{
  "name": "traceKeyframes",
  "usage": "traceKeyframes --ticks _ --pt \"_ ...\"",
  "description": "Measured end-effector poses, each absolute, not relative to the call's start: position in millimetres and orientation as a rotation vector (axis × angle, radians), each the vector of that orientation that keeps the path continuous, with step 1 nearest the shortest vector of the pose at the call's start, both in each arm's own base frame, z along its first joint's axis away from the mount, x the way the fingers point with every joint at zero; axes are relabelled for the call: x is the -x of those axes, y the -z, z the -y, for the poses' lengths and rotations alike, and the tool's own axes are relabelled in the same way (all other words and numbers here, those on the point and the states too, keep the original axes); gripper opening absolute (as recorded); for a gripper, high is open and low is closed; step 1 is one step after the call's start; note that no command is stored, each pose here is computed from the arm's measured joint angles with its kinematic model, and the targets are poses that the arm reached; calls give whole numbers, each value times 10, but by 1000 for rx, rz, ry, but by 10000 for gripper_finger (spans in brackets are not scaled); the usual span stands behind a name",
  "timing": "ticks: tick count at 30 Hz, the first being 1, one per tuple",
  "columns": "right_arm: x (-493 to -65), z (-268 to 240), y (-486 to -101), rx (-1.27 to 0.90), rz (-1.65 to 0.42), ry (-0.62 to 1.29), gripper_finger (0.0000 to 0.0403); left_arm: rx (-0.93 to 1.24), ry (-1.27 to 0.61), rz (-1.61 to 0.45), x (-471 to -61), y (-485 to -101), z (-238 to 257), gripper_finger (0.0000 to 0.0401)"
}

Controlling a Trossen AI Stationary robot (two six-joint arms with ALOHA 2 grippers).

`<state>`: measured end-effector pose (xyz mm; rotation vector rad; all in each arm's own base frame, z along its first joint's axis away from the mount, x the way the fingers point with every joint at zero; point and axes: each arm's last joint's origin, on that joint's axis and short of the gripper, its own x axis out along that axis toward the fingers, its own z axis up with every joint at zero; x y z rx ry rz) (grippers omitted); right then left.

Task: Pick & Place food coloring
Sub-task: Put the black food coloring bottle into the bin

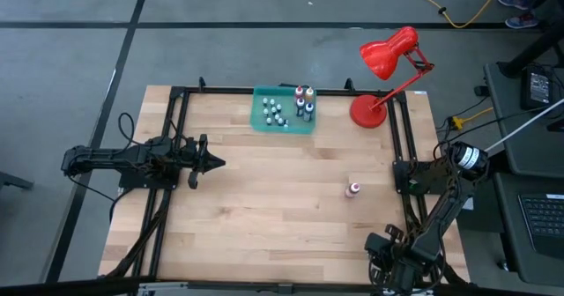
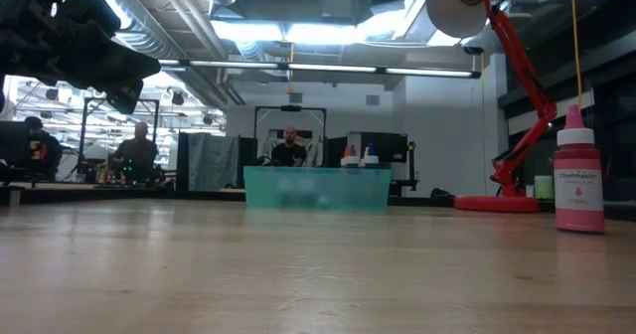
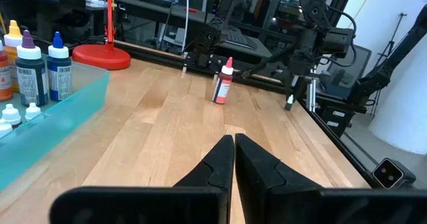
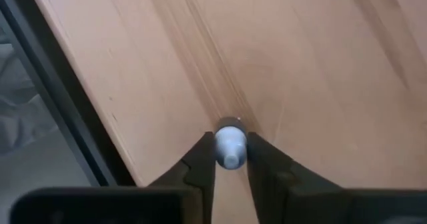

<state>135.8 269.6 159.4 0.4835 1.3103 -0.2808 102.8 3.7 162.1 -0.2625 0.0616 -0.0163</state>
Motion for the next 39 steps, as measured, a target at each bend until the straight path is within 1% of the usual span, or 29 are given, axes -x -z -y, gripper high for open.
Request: traceKeyframes --ticks 3,6,8,11,15,19,24,27,31,34,39 --pt "-1360 -2698 -1598 -485 -1306 280 59 263 17 -62 -1028 -1619 -36 13" --pt "-1366 -2708 -1611 -489 -1306 277 59 263 16 -62 -1028 -1620 -36 12" --pt "-1383 -2726 -1647 -491 -1307 264 67 263 17 -62 -1028 -1620 -36 10" --pt "-1430 -2726 -1789 -510 -1294 227 77 263 16 -62 -1028 -1620 -37 11" --pt "-1532 -2597 -2098 -490 -1204 192 68 263 16 -62 -1028 -1620 -37 12" --pt "-1660 -2322 -2514 -417 -1090 168 61 263 16 -62 -1028 -1621 -37 10" --pt "-1850 -1865 -3020 -299 -989 84 73 263 17 -62 -1028 -1621 -36 9" --pt "-1986 -1597 -3240 -226 -948 23 71 263 16 -62 -1028 -1620 -37 11" --pt "-2200 -1250 -3426 -158 -936 -47 63 262 9 -61 -1028 -1619 -39 13" --pt "-2360 -1008 -3501 -138 -927 -51 66 271 -36 -19 -1030 -1654 -53 11" --pt "-2582 -688 -3517 -96 -939 -74 71 396 -58 48 -1029 -1711 -62 12"
